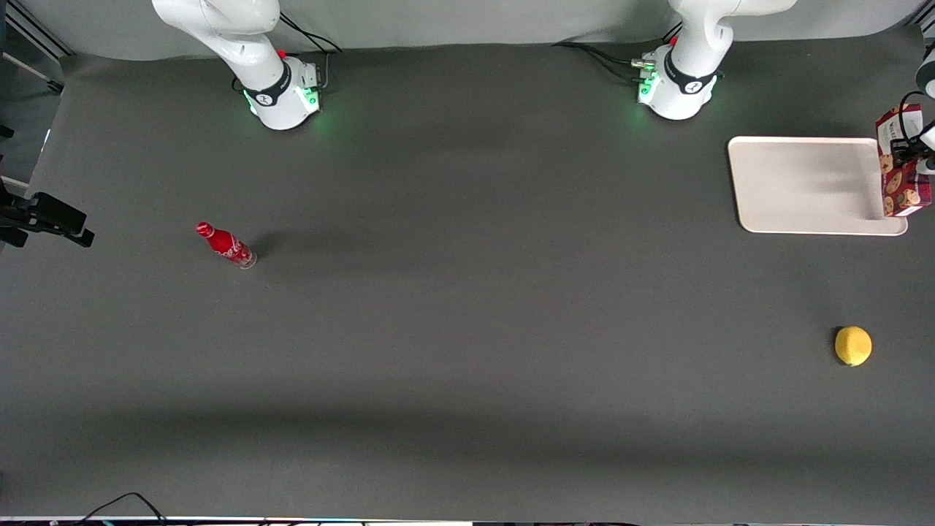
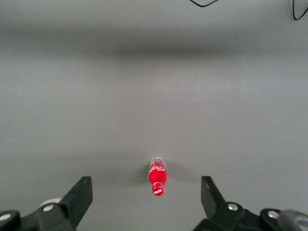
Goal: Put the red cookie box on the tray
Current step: 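Lower the upright cookie box onto the tray's edge and open the gripper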
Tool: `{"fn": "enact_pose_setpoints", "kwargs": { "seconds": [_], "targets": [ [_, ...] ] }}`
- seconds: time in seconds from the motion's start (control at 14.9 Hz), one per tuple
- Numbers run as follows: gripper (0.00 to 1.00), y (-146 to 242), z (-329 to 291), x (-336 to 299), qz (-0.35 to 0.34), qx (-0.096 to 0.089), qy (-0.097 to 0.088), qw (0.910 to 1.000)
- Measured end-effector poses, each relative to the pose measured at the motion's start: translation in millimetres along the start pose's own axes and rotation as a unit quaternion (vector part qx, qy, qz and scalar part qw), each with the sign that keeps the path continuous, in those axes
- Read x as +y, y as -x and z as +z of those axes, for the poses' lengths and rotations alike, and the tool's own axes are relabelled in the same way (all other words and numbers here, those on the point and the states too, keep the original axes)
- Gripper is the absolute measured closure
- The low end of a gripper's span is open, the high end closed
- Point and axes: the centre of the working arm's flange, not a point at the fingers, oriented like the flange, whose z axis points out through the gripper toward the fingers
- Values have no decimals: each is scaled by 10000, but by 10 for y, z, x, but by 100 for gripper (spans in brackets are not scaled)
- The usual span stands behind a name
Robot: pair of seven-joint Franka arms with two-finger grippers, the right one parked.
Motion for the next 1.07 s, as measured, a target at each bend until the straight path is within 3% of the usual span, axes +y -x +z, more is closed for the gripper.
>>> {"fn": "enact_pose_setpoints", "kwargs": {
  "seconds": [0.47, 0.74, 1.07],
  "targets": [
    [86, 197, 270, -76, 7, -100, 119, 9999],
    [49, 70, 159, -176, 42, -7, 43, 10000],
    [1, -437, -445, -497, 106, 173, 593, 9980]
  ]
}}
